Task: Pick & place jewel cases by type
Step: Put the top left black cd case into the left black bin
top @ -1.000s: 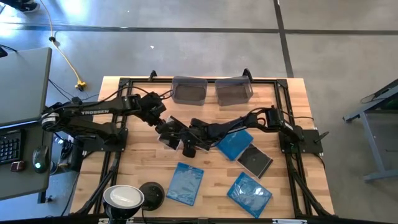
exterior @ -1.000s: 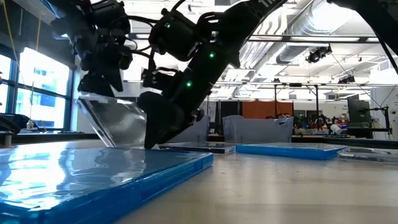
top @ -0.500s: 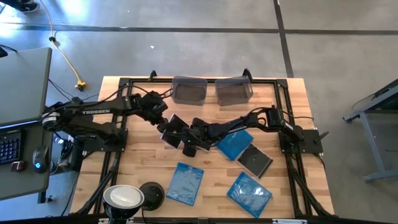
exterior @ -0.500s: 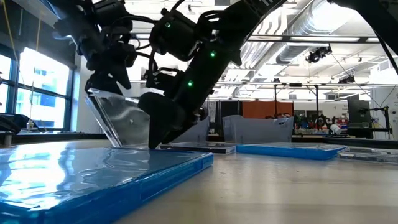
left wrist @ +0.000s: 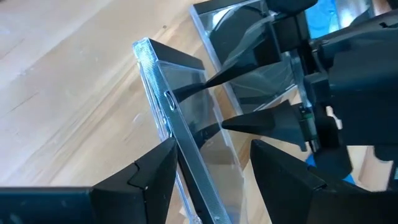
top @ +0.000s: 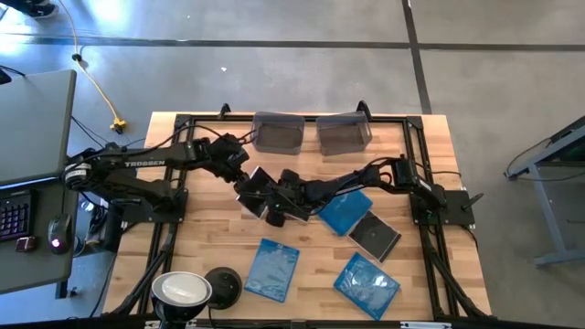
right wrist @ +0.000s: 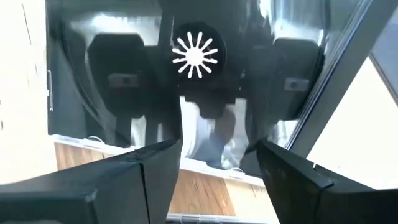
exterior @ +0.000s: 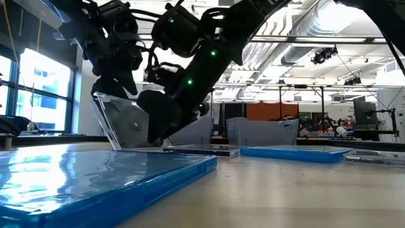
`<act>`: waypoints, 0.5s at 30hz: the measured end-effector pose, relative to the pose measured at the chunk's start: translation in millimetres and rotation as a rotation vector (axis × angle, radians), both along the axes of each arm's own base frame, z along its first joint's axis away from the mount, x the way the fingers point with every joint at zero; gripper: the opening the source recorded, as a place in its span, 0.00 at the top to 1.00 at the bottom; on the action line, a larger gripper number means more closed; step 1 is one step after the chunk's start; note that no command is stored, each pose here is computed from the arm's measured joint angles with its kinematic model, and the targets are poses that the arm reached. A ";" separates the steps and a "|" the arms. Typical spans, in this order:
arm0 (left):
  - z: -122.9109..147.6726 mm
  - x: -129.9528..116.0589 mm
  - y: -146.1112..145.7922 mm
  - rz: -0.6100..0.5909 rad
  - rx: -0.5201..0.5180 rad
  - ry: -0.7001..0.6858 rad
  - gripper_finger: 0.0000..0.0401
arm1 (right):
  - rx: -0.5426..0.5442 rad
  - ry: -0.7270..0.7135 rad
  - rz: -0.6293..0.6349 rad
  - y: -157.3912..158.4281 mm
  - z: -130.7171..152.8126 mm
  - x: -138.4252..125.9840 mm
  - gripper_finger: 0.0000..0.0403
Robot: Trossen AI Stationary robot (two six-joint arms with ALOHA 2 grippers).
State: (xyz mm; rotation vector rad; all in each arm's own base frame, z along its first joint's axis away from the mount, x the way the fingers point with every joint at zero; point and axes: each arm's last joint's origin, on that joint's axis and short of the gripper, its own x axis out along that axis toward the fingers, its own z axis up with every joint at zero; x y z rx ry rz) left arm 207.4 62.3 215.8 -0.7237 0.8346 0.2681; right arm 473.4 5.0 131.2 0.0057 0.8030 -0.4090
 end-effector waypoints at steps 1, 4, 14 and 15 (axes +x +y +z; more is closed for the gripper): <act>-0.4 -0.5 0.0 -0.003 0.009 0.007 0.50 | 0.000 -0.004 0.000 0.0 0.2 0.3 0.48; -1.0 -0.7 0.0 -0.031 0.033 0.010 0.50 | -0.004 -0.004 0.004 -0.2 0.8 0.7 0.48; -1.1 -0.9 0.3 -0.041 0.058 0.013 0.71 | -0.015 0.006 0.015 0.0 0.5 0.3 0.48; -1.0 -1.0 0.3 -0.040 0.058 0.013 0.75 | -0.015 0.008 0.015 0.0 0.5 0.2 0.48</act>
